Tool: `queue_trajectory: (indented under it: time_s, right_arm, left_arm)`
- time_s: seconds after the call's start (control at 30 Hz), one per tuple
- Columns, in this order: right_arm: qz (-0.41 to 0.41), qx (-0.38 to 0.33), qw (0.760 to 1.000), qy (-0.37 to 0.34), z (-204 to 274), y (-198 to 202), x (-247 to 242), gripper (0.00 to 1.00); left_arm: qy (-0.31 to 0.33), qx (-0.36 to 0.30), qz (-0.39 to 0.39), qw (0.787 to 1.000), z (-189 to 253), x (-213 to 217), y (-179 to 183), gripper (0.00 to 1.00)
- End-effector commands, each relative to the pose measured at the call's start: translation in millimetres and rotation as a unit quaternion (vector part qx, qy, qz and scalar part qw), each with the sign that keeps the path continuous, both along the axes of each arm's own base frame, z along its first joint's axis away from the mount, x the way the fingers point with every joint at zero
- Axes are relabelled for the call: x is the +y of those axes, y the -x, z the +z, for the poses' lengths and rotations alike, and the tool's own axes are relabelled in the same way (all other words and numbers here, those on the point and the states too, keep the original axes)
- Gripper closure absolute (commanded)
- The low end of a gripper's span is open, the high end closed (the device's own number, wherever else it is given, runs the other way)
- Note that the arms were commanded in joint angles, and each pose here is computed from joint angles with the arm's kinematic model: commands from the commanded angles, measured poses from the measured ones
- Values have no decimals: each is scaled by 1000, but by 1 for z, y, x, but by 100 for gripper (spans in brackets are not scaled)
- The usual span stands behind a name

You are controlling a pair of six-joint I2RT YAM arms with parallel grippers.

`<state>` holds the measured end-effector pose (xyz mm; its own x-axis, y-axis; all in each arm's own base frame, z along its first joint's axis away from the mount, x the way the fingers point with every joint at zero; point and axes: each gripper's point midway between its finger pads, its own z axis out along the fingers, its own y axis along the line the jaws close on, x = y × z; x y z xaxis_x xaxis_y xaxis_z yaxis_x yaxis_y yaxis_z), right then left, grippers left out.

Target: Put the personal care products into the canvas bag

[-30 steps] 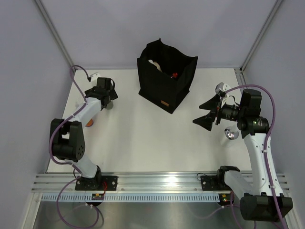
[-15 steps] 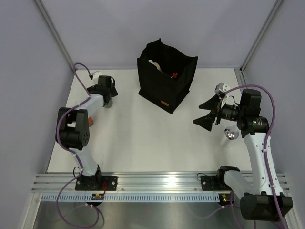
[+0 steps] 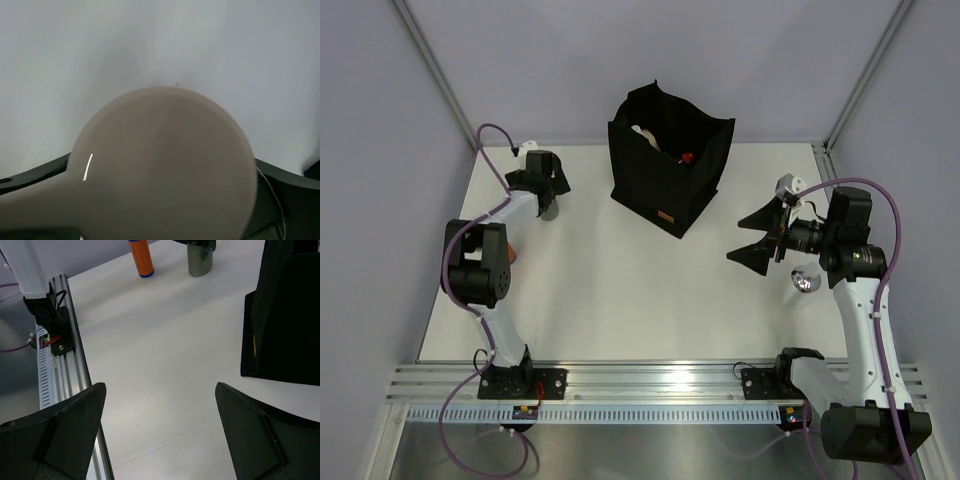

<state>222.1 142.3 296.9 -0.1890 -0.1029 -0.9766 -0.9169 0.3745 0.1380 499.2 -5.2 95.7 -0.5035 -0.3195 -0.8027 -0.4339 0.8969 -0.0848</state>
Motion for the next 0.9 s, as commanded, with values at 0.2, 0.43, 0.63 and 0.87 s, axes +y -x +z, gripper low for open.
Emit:
queue_trajectory:
  time_s: [0.2, 0.43, 0.63, 0.87]
  right_arm:
    - [8, -11, 1000, -11, 5, 3, -3, 1]
    - [7, -4, 1000, -15, 4, 1, -4, 1]
    - [3, -7, 1000, -15, 6, 1, -6, 1]
    - [-5, -11, 1000, -16, 8, 1, -10, 1]
  left_arm:
    - [-40, -68, -66, 995, 43, -5, -31, 1]
    - [-50, -61, -78, 994, 42, -5, -43, 13]
    - [-40, -64, -86, 993, 41, -7, -43, 42]
    - [-17, -109, -130, 985, 70, -23, -39, 92]
